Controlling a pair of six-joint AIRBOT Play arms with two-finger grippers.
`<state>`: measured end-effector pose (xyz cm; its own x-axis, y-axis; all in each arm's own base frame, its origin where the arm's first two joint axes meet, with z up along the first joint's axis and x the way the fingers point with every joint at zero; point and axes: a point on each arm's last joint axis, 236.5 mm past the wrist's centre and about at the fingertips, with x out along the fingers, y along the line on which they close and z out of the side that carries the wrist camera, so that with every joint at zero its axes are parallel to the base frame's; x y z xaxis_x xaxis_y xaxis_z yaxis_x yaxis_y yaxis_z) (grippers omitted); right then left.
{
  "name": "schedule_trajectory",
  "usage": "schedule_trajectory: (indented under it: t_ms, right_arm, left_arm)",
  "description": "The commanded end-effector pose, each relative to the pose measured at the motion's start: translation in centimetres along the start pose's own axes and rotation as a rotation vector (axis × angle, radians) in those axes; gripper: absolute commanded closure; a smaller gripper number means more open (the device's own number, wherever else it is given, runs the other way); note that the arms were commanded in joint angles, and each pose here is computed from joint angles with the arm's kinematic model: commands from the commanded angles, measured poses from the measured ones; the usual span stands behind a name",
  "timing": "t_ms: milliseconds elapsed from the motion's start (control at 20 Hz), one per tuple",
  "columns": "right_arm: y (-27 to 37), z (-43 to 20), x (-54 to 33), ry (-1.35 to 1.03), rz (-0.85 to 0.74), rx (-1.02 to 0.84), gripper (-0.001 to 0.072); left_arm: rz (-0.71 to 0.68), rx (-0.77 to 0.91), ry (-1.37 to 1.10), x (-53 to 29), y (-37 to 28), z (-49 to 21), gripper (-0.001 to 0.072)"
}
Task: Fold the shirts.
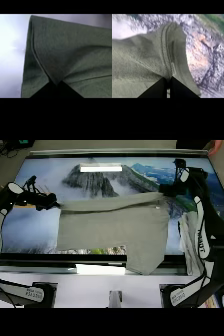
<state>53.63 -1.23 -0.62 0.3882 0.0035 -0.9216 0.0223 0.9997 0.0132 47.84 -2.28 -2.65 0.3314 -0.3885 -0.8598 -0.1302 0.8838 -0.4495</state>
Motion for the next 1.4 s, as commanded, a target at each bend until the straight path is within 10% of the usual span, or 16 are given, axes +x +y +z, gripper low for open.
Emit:
schedule_trajectory:
  t_ms: [0, 600, 650, 750, 800, 1350]
  right_arm:
    - [-0.6, -6.3, 0.5, 0.237, -0.025, -0.029, 0.0683]
    - [-0.7, -9.1, 2.1, 0.342, -0.042, 0.061, 0.0682]
    - [-0.5, -9.3, 2.5, 0.352, -0.035, 0.068, 0.0671]
    - [-0.6, -9.4, 2.4, 0.36, -0.038, 0.078, 0.0414]
    - [-0.8, -9.3, 1.7, 0.358, -0.047, 0.064, 0.0306]
    - [-5.0, -13.0, -7.7, 0.374, 0.037, 0.232, 0.0292]
  left_arm:
    - [0.029, -0.013, 0.208, 0.8, 1.2, -4.7, 0.0669]
    - [0.111, -0.103, 0.31, 1.8, 4.1, -7.2, 0.0667]
    - [0.106, -0.115, 0.327, 2.1, 4.1, -7.6, 0.0628]
    - [0.103, -0.133, 0.351, 1.8, 4.0, -8.0, 0.0212]
    - [0.101, -0.13, 0.364, 1.2, 3.9, -8.1, 0.0161]
    - [0.087, -0.181, 0.465, -3.0, 5.7, -21.4, 0.0187]
